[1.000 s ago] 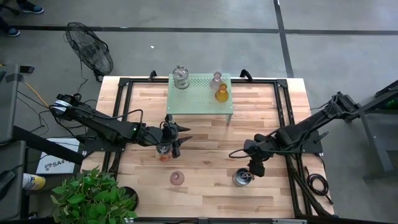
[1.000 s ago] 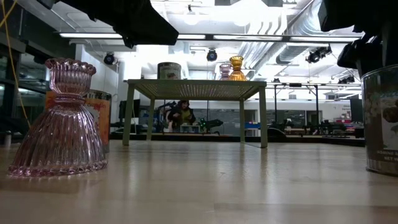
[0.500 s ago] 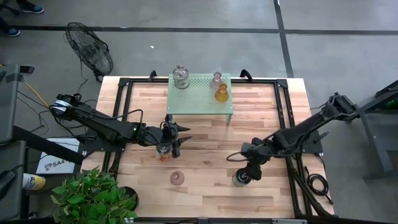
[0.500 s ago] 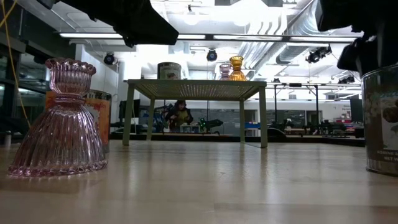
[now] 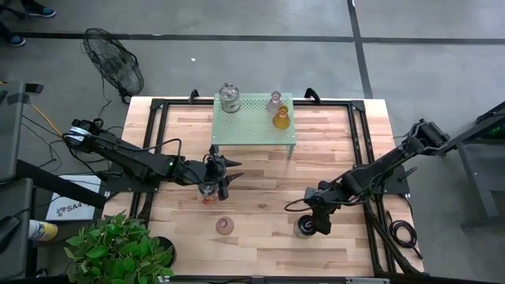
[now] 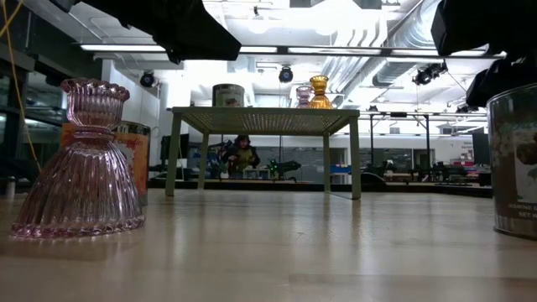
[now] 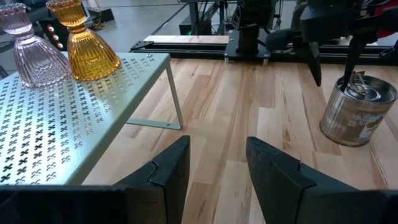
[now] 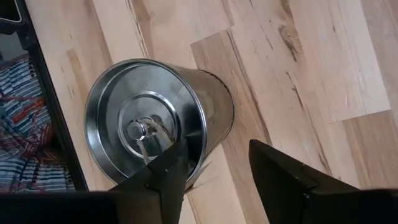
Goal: Pick & Place candle stick holders
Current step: Put the bottom silver scented candle on the shelf
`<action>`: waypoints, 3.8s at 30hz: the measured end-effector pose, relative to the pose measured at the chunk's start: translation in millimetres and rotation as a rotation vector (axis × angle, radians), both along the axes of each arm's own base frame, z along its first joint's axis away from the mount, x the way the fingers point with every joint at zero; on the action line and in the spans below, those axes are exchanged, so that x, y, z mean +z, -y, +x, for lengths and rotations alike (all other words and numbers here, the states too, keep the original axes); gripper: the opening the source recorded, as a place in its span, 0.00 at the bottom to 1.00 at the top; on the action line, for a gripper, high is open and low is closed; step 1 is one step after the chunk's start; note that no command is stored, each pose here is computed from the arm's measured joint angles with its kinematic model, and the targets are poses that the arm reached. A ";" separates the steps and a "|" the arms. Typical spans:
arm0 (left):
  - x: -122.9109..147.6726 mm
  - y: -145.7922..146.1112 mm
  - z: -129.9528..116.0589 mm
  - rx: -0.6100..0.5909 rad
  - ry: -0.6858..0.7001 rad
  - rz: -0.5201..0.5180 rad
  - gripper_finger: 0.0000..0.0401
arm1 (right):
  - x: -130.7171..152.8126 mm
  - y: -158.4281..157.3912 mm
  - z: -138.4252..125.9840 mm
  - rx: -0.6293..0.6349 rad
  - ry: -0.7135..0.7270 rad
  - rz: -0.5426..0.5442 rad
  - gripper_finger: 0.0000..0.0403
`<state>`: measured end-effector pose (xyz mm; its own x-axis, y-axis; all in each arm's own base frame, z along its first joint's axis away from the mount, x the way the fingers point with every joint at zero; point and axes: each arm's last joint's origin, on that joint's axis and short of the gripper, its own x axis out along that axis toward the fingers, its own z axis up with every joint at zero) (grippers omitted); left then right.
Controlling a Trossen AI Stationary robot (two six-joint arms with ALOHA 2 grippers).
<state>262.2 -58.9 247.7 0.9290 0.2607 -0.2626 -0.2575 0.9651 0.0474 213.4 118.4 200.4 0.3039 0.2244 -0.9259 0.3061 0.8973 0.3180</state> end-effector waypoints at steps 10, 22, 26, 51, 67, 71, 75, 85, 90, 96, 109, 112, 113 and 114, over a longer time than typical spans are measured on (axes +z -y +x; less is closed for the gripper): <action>0.0 0.0 0.0 0.000 0.000 0.000 0.38 | -0.1 -0.5 0.1 0.006 -0.003 0.011 0.25; 0.0 0.0 0.0 0.001 0.001 -0.003 0.38 | 0.8 -1.9 2.8 0.050 0.038 0.011 0.03; 0.2 0.0 0.1 0.000 0.002 -0.004 0.38 | 0.9 -1.7 3.0 0.064 0.046 0.003 0.02; 3.1 5.6 2.1 -0.177 0.022 -0.045 0.38 | 52.6 36.5 52.9 0.144 0.270 -0.220 0.00; -28.7 15.1 24.5 -0.387 -0.082 0.297 0.38 | 54.5 87.4 137.0 0.240 0.290 -0.238 0.00; -30.3 17.3 23.6 -0.432 -0.115 0.447 0.38 | 56.1 90.4 150.9 0.275 0.266 -0.237 0.00; -31.3 22.3 21.8 -0.471 -0.136 0.559 0.38 | 60.4 89.7 159.8 0.300 0.258 -0.245 0.00; -17.4 40.0 34.3 -0.500 -0.297 0.732 0.38 | 63.5 99.2 165.3 0.307 0.299 -0.187 0.00; -1.4 41.5 43.8 -0.478 -0.383 0.760 0.38 | 64.2 99.7 166.4 0.300 0.312 -0.182 0.00; 12.5 40.1 44.7 -0.535 -0.467 0.785 0.38 | 64.3 99.0 166.4 0.310 0.315 -0.173 0.00; 11.2 41.9 57.8 -0.626 -0.529 0.809 0.38 | 65.5 98.0 168.3 0.322 0.342 -0.183 0.00; 7.5 44.4 64.7 -0.640 -0.541 0.818 0.38 | 65.2 97.7 167.9 0.322 0.337 -0.182 0.00; 7.5 44.6 65.7 -0.640 -0.545 0.824 0.38 | 65.3 97.6 167.9 0.324 0.338 -0.185 0.00; 7.8 45.5 67.5 -0.648 -0.545 0.823 0.38 | 65.5 97.4 167.9 0.323 0.338 -0.184 0.00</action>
